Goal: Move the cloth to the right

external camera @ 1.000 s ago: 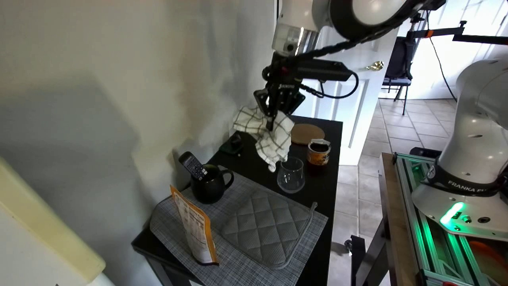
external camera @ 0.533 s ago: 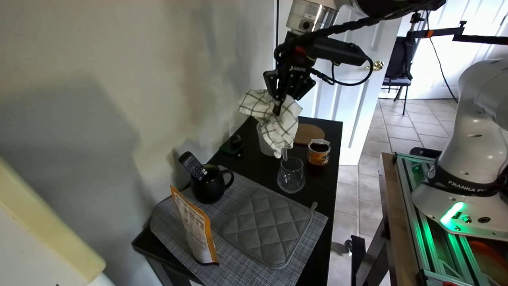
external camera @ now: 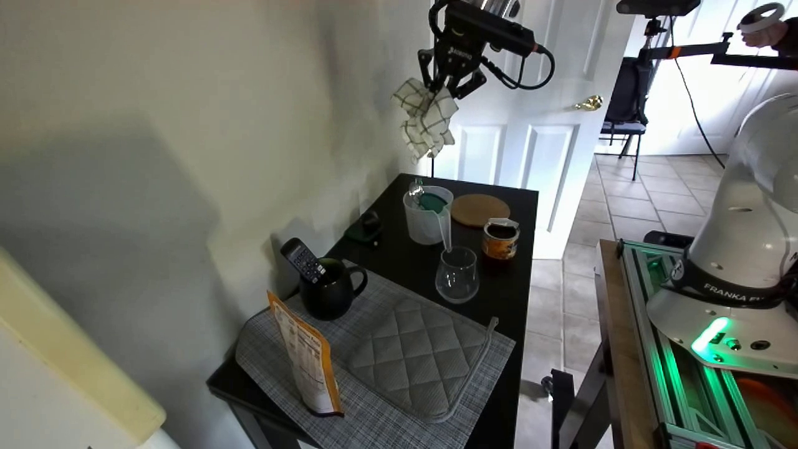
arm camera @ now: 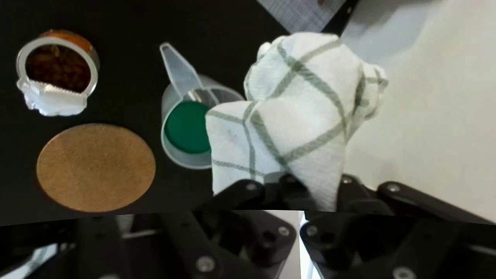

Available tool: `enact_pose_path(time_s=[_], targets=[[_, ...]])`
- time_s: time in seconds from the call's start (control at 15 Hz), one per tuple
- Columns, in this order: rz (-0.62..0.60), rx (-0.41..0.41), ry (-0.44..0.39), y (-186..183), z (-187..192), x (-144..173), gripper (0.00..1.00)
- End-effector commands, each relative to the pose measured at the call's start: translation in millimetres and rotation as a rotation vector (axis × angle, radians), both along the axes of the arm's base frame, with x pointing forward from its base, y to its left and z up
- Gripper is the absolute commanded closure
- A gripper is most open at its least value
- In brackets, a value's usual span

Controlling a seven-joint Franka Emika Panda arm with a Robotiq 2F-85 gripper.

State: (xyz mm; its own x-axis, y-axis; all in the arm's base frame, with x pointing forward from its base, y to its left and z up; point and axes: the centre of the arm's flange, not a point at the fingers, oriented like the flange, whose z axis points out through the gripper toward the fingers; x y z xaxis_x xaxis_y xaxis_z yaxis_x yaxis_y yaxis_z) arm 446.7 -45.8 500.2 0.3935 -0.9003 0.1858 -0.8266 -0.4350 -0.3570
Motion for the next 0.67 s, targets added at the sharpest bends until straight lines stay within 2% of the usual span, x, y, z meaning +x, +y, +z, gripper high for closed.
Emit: enact_pose_path(time_s=[0.0,0.33,0.6], targets=[[-0.198,-0.001,-0.024,-77,5,18,0.97],[-0.438,-0.032,-0.017,-182,-11,39,0.97],[-0.596,-0.082,0.062,-245,-53,60,0.97]])
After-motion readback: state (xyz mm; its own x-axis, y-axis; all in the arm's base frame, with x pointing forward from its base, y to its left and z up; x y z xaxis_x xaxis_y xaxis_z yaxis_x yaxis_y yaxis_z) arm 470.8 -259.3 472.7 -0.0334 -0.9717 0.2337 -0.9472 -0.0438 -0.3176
